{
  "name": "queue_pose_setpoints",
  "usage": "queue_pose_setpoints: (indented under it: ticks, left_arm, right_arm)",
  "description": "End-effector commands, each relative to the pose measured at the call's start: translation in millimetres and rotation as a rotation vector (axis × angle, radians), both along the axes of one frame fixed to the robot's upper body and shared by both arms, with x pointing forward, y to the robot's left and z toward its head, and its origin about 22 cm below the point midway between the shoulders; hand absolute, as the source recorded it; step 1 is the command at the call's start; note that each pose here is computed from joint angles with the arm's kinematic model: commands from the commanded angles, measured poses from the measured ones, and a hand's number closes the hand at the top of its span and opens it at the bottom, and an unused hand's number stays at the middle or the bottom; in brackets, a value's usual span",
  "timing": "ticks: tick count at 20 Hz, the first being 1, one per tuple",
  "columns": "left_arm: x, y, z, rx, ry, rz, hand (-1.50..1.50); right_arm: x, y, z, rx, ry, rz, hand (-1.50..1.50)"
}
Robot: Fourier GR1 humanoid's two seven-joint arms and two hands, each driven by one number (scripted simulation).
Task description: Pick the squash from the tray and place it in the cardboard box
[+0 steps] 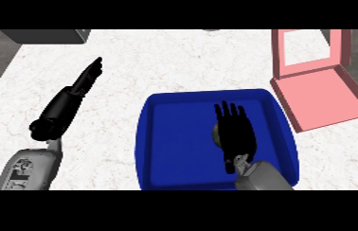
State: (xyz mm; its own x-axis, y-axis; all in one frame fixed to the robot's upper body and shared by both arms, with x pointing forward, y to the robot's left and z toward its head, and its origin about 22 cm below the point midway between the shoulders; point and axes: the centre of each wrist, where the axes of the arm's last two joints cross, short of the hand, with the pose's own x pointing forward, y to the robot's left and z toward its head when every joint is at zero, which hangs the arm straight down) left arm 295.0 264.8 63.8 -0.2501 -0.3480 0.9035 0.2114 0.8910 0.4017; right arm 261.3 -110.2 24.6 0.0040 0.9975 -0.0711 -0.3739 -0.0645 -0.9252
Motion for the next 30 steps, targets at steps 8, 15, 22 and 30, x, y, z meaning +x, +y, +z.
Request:
queue_pose_setpoints:
  ticks: [8, 15, 22, 30]
  left_arm:
    - [-8.3, 16.3, -11.8, 0.0, 0.017, -0.011, 0.0]
    - [-7.2, 4.3, -9.1, -0.013, 0.015, 0.008, 0.0]
    - [-6.1, 6.2, -4.2, -0.011, 0.013, 0.011, 0.0]
    - [-14.3, 26.1, -9.5, -0.004, 0.012, 0.048, 0.0]
  right_arm:
    - [1.0, -23.6, -31.4, -0.03, -0.145, 0.201, 1.5]
    - [-41.6, -15.9, -31.5, 0.157, -0.037, 0.741, 1.5]
    - [-98.6, -34.2, -9.9, 0.382, 0.01, 1.361, 1.5]
    - [-101.9, -120.7, 74.1, 0.475, -0.238, 1.563, 1.5]
